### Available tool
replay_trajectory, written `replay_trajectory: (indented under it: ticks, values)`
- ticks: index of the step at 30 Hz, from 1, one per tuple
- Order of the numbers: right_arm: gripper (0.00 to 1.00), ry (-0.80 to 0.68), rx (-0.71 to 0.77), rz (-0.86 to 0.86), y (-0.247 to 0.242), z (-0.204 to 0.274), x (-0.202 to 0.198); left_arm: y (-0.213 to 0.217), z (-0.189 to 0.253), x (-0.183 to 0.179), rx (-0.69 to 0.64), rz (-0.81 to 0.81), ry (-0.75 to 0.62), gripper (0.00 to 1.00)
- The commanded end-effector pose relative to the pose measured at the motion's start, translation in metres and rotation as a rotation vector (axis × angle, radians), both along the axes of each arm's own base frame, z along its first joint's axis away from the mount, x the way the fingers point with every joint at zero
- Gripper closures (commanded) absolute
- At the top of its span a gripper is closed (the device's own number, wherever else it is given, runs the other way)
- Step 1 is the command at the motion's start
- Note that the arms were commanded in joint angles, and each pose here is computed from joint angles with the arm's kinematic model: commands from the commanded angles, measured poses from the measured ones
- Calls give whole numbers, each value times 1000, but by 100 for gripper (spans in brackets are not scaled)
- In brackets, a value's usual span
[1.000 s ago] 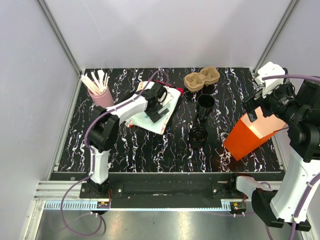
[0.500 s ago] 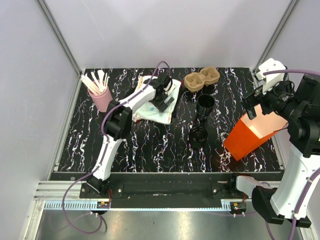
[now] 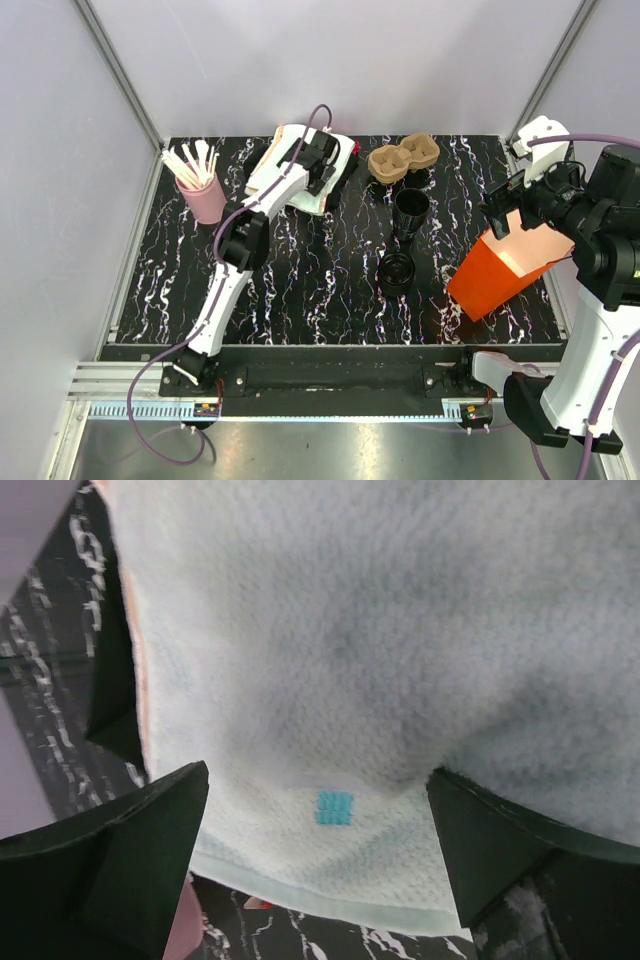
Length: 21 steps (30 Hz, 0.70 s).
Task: Pack the takeout coffee
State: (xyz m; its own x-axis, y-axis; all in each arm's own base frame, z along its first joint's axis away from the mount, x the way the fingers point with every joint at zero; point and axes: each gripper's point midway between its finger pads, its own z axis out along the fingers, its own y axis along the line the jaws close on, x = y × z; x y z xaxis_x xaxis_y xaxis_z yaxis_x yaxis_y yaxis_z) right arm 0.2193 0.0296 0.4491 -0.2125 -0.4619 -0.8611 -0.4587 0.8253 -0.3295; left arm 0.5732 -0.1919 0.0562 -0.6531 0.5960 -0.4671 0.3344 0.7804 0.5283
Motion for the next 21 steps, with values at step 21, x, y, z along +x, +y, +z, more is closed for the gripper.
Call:
replay_trajectory:
  ticks: [21]
  values:
    - [2,248,0,-260,-35,-62,-18,-53,214,-120,-546,-393,-88,1]
